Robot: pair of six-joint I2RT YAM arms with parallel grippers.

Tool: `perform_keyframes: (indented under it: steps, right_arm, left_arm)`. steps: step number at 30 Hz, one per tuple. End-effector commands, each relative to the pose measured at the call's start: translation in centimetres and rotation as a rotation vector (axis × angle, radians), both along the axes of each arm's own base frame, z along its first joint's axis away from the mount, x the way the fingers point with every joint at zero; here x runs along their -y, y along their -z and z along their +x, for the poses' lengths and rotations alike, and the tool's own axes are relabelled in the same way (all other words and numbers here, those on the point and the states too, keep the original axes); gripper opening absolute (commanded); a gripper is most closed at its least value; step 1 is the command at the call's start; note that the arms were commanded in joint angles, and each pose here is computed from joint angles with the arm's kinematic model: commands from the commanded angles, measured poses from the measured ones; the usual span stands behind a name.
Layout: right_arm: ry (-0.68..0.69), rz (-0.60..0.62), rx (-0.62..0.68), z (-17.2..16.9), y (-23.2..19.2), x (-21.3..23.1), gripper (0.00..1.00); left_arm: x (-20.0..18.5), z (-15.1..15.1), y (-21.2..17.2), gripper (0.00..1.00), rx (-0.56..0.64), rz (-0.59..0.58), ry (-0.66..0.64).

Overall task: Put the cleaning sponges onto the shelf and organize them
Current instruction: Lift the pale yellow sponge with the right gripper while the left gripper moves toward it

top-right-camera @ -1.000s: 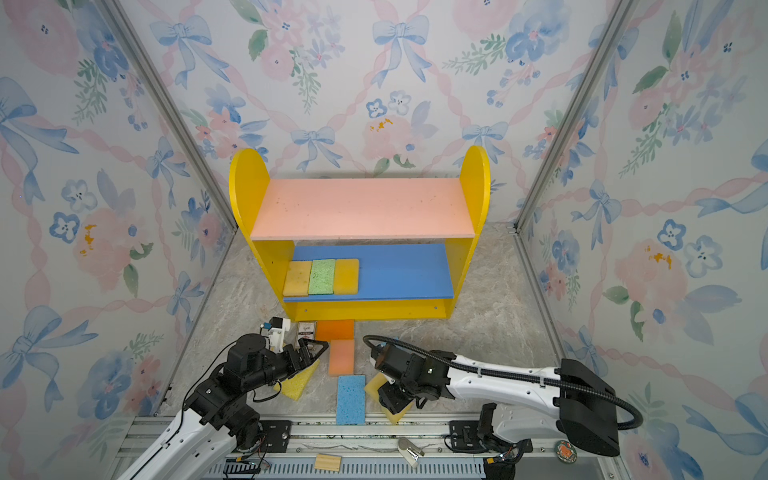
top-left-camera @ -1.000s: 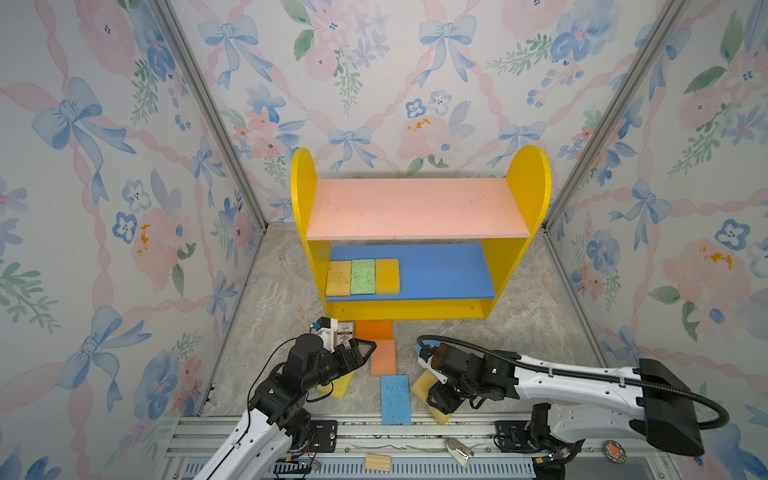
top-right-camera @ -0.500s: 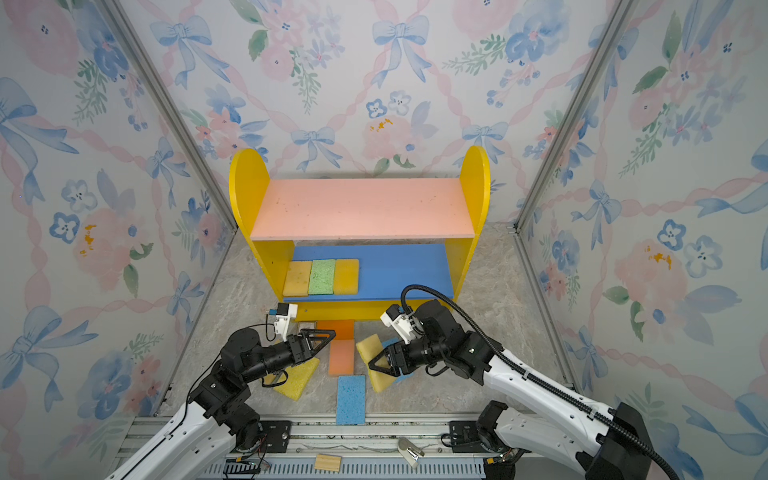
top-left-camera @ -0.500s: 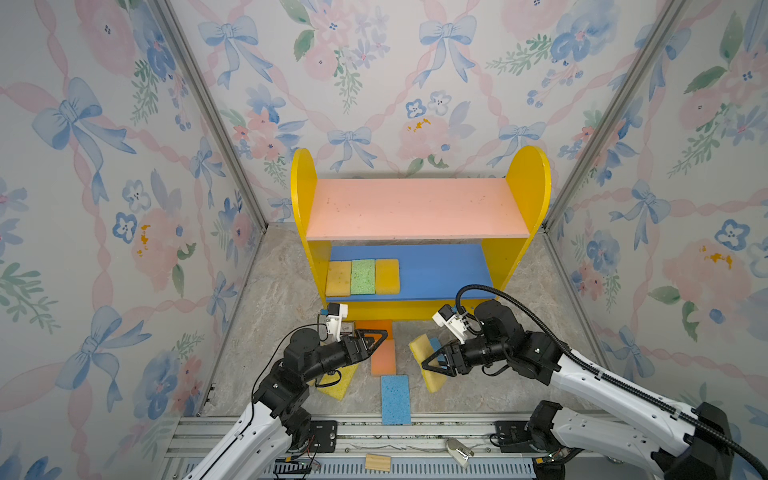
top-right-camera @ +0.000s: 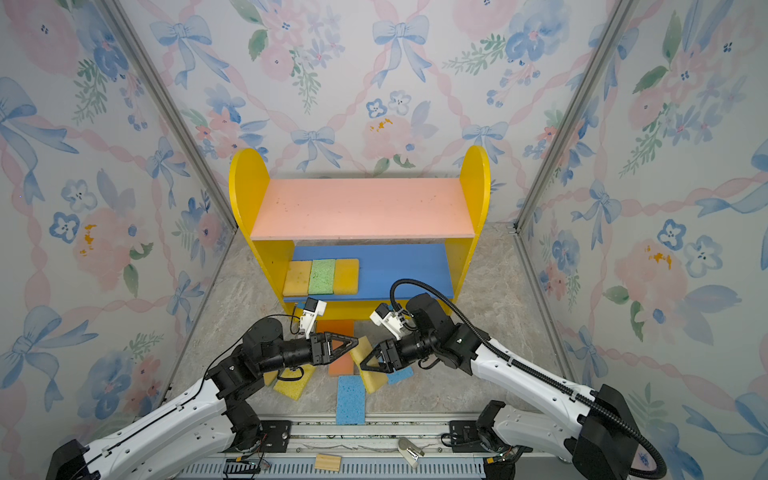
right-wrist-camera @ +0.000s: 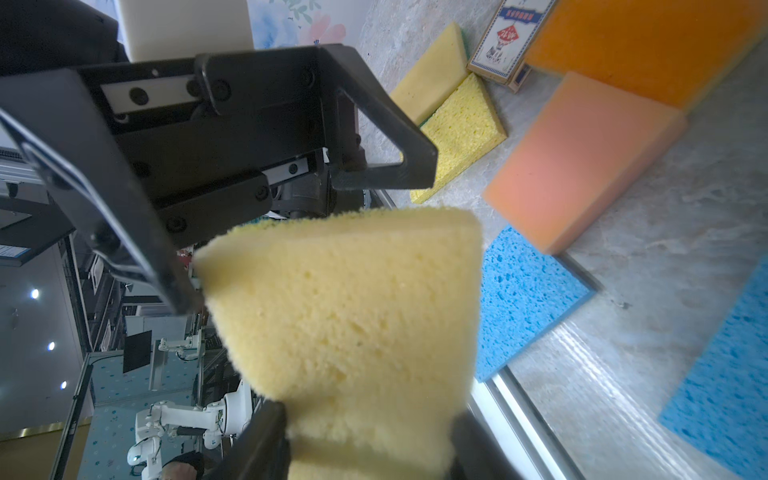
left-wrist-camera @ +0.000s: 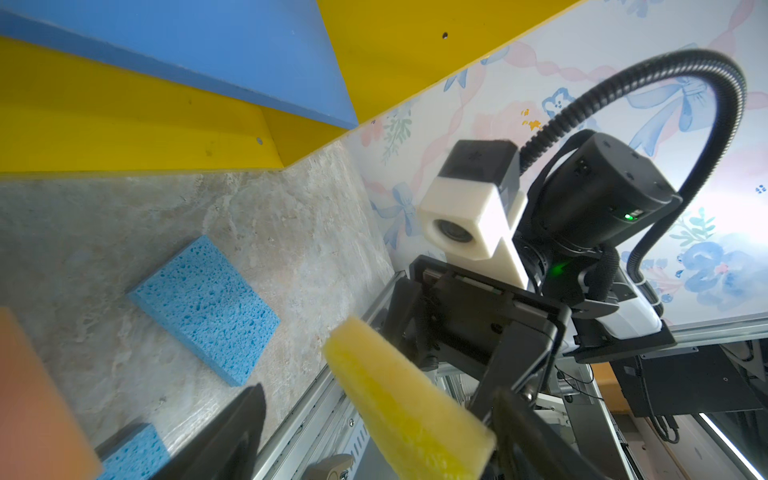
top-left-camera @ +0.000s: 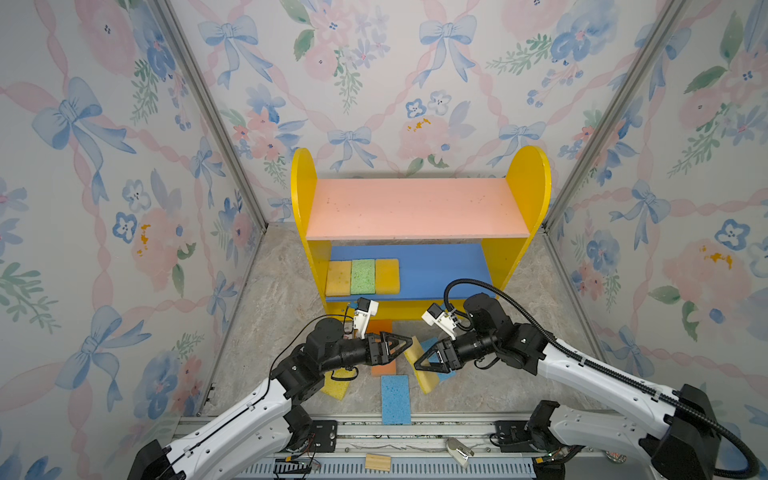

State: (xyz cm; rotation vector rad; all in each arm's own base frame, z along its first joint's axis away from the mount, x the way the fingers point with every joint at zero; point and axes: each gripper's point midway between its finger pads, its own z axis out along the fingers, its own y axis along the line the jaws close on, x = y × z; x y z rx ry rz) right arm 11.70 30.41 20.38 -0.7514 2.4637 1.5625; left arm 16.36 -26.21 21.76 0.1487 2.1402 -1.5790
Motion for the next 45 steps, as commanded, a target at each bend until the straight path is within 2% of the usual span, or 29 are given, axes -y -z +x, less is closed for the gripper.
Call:
perform_keyframes:
  steps: [1,4,6,9,11,13,15,17,19,22,25,32,35,38,45]
  right_arm:
    - [-0.004,-0.028,0.047,0.4,-0.7,0.0,0.53]
    - [0.008,-0.071,0.064,0.7,-0.3,0.1,0.53]
    - [0.017,-0.097,0.075,0.9,0.1,0.2,0.53]
    - [0.036,-0.13,0.092,1.3,0.5,0.4,0.53]
    - [0.045,-0.145,0.099,1.5,0.6,0.6,0.53]
    - [0.066,-0.16,0.111,1.8,0.8,0.8,0.57]
    - [0.077,-0.161,0.114,1.9,0.7,1.1,0.71]
    - [0.097,-0.157,0.113,2.1,0.6,1.7,0.91]
    - [0.12,-0.143,0.104,2.3,0.6,2.5,0.97]
    - [0.114,-0.073,0.076,1.8,-0.2,3.1,0.98]
    - [0.077,-0.018,0.048,0.7,-1.1,3.3,0.95]
    - [0.06,0.031,0.018,-0.1,-1.8,3.7,0.85]
    - [0.051,0.064,0.014,-0.3,-2.4,3.5,0.79]
    - [0.052,0.096,0.02,-0.3,-3.0,3.4,0.69]
    - [0.056,0.113,-0.006,-0.8,-3.4,3.6,0.36]
  left_arm:
    - [0.7,0.1,-0.6,0.71,0.029,-0.001,0.017]
    - [1.5,-0.1,-0.9,0.57,0.031,0.005,0.036]
    - [1.9,-0.2,-1.1,0.52,0.03,0.009,0.051]
    - [2.4,-0.4,-0.6,0.3,0.016,0.016,0.067]
    - [2.4,-0.4,-0.2,0.1,0.009,0.022,0.066]
    - [2.4,-0.4,0.0,0.0,0.005,0.019,0.067]
    - [2.4,-0.4,0.1,0.0,0.007,0.013,0.064]
    - [2.2,-0.4,0.1,0.0,0.015,0.007,0.058]
    - [1.9,-0.4,-0.1,0.0,0.023,-0.01,0.05]
    - [1.2,-0.2,-0.9,0.0,0.018,-0.075,0.046]
    - [0.7,-0.4,-2.4,0.0,0.024,-0.154,0.048]
    - [0.2,-1.3,-5.5,0.0,0.084,-0.219,0.073]
    - [0.0,-1.3,-5.6,0.0,0.085,-0.225,0.072]
    - [-0.1,-1.2,-5.4,0.0,0.077,-0.224,0.064]
    - [-0.3,-1.0,-5.7,0.0,0.084,-0.231,0.049]
